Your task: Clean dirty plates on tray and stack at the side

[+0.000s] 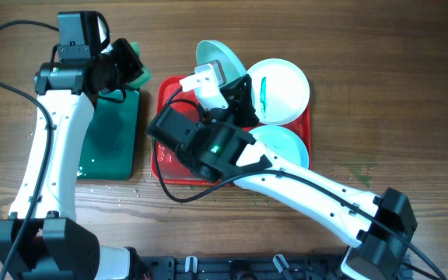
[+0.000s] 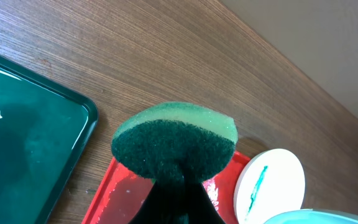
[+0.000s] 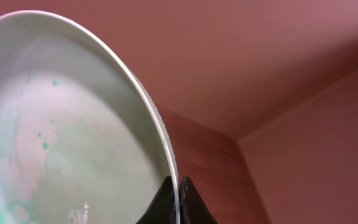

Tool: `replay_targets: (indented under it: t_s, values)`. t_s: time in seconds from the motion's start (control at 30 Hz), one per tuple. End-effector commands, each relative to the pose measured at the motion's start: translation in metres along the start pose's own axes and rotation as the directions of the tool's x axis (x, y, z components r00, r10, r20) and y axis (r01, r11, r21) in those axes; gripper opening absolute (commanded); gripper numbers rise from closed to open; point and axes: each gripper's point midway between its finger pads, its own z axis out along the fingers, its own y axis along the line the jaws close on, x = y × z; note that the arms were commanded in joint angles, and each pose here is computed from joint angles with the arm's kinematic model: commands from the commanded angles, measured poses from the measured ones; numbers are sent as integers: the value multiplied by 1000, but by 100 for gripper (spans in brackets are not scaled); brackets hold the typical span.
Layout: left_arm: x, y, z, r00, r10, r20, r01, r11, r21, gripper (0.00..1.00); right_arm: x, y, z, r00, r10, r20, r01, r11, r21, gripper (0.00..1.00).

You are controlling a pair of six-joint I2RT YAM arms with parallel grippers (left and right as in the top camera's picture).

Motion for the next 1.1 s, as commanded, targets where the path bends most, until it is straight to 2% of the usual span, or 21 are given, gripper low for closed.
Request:
replay_targets:
  t_s: [0.0, 0.1, 0.2, 0.37, 0.53, 0.57, 0.63, 0.67, 0.7, 0.77, 0.83, 0.9, 0.97, 1.07]
  values:
    - [-1, 5, 2, 1000, 15, 3, -15, 1000, -17, 4, 13, 28, 4, 998, 21, -67, -30, 990, -134, 4]
    - [1, 6, 2, 1000, 13, -4, -13, 1000, -22, 4, 32, 59, 11, 972, 87, -218, -155, 936, -315, 4]
    - [3, 7, 2, 1000, 11, -13, -11, 1000, -27, 4, 60, 99, 22, 893, 99, -439, -333, 801, -497, 4]
    - [4, 8, 2, 1000, 10, -17, -11, 1000, -30, 4, 102, 132, 55, 763, 87, -640, -524, 663, -535, 4]
    - [4, 8, 2, 1000, 10, -17, -10, 1000, -29, 4, 136, 176, 62, 691, 1, -722, -581, 595, -556, 4]
    - [4, 8, 2, 1000, 10, -17, -10, 1000, -29, 4, 150, 189, 61, 653, -18, -757, -602, 594, -534, 4]
    - [4, 8, 2, 1000, 10, -18, -10, 1000, -30, 4, 162, 201, 56, 622, -62, -781, -616, 578, -536, 5]
    - [5, 8, 2, 1000, 9, -20, -10, 999, -31, 4, 165, 202, 55, 619, -78, -782, -615, 571, -544, 15]
    - [5, 8, 2, 1000, 9, -20, -10, 999, -31, 4, 165, 202, 55, 627, -92, -774, -609, 561, -560, 30]
    - [6, 9, 2, 1000, 9, -23, -10, 999, -32, 4, 160, 202, 58, 682, -148, -716, -564, 517, -644, 41]
    - [7, 8, 2, 1000, 9, -28, -10, 999, -33, 4, 155, 199, 69, 749, -182, -637, -497, 482, -722, 41]
    - [11, 7, 2, 999, 14, -38, -15, 999, -34, 4, 145, 203, 76, 818, -200, -539, -441, 383, -812, 41]
    - [12, 6, 3, 999, 17, -43, -18, 999, -34, 4, 141, 209, 80, 849, -198, -490, -414, 325, -850, 41]
    - [15, 7, 2, 999, 14, -52, -17, 999, -40, 4, 146, 221, 86, 871, -212, -444, -372, 308, -876, 41]
